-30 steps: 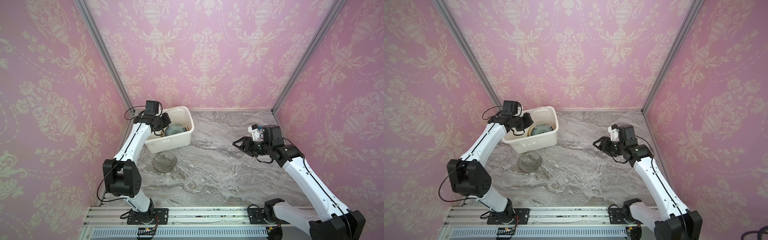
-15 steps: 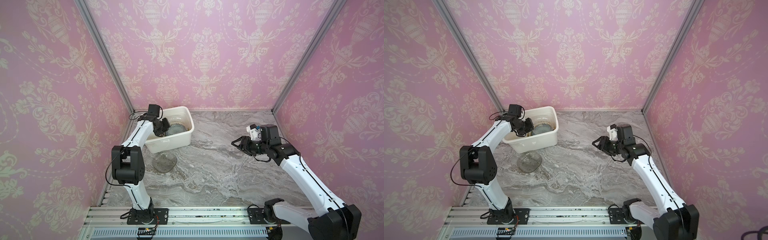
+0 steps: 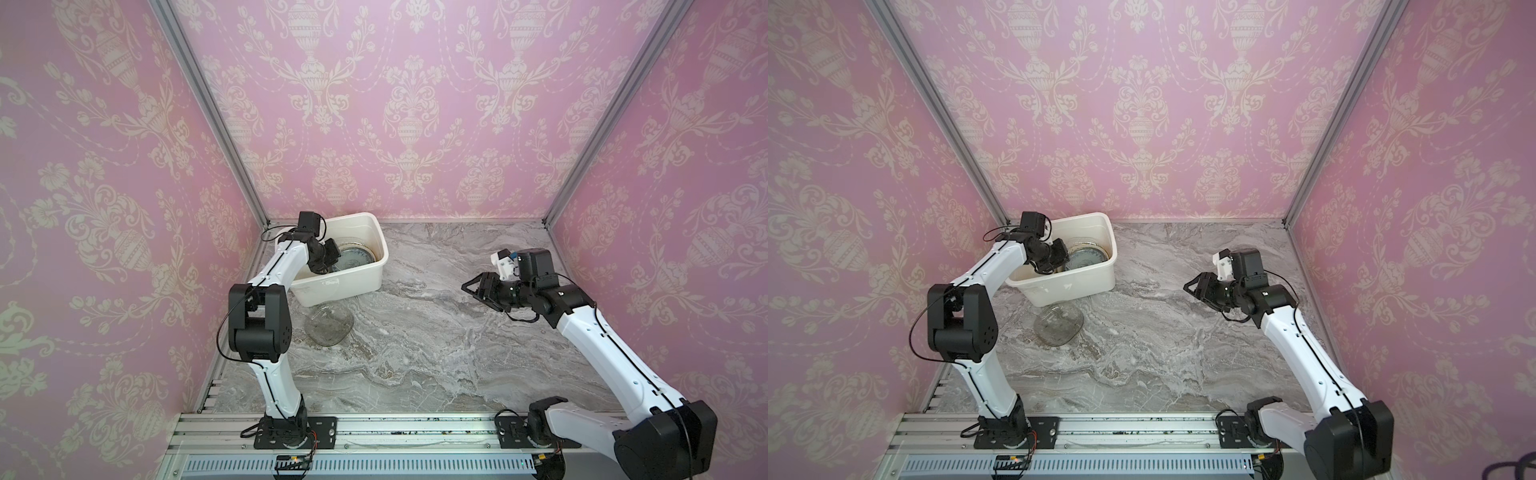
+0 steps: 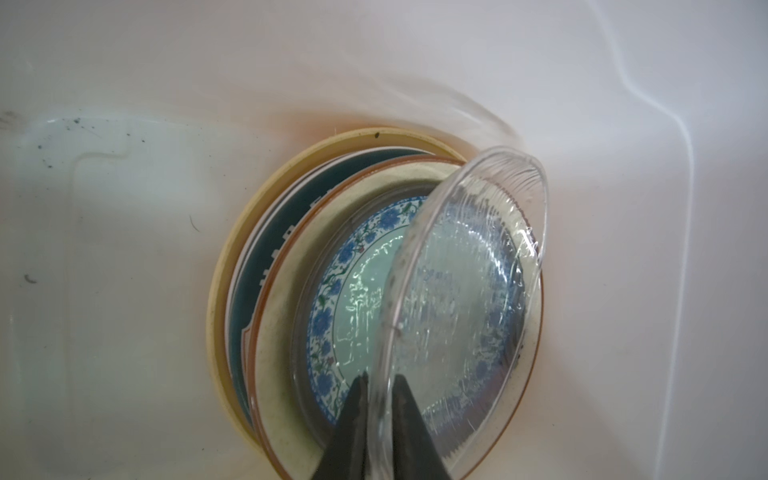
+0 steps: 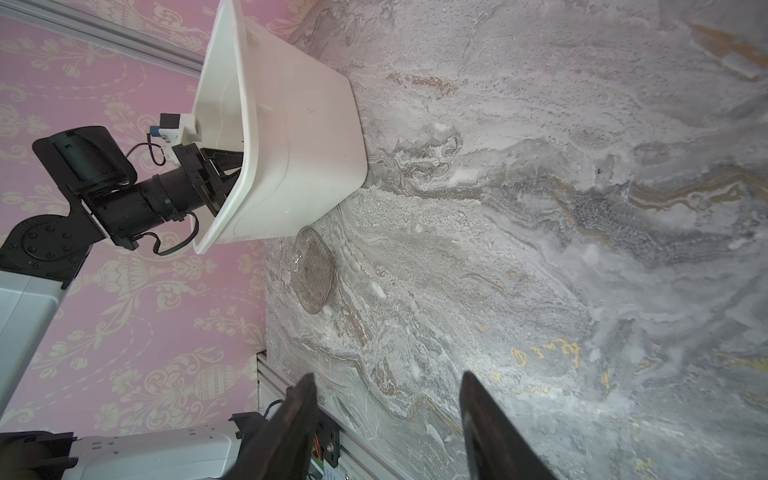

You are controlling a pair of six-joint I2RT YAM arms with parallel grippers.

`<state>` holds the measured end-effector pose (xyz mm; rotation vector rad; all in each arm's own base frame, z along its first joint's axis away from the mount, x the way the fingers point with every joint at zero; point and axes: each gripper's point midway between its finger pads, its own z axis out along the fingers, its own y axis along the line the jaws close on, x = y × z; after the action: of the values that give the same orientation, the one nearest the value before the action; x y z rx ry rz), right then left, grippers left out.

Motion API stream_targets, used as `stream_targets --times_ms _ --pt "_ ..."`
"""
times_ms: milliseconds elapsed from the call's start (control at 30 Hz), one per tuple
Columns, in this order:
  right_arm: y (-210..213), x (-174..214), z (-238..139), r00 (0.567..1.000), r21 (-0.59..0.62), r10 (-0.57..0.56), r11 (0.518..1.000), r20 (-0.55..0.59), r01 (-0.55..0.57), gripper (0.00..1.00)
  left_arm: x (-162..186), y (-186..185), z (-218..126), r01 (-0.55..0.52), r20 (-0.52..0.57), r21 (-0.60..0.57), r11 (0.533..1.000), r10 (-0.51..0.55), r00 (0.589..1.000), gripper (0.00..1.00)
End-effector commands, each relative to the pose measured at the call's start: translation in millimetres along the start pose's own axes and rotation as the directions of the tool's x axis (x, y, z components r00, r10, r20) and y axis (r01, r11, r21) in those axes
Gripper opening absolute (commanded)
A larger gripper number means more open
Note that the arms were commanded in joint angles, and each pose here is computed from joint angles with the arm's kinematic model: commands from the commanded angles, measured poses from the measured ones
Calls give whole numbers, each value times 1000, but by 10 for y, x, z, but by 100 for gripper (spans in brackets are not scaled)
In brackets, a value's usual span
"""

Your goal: Place the plates into the plastic bin on the countertop

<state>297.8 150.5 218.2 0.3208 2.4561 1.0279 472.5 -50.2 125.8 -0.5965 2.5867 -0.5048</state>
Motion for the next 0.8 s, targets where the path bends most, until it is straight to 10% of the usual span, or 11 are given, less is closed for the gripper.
stream_targets --times_ms 0,767 --pt "102 -85 -62 1000 -17 1 1000 21 -1 55 35 105 112 -8 -22 -9 1000 8 1000 17" --pt "136 -68 -79 999 -13 24 1000 26 -23 54 -71 -267 -437 -125 69 118 985 117 991 74"
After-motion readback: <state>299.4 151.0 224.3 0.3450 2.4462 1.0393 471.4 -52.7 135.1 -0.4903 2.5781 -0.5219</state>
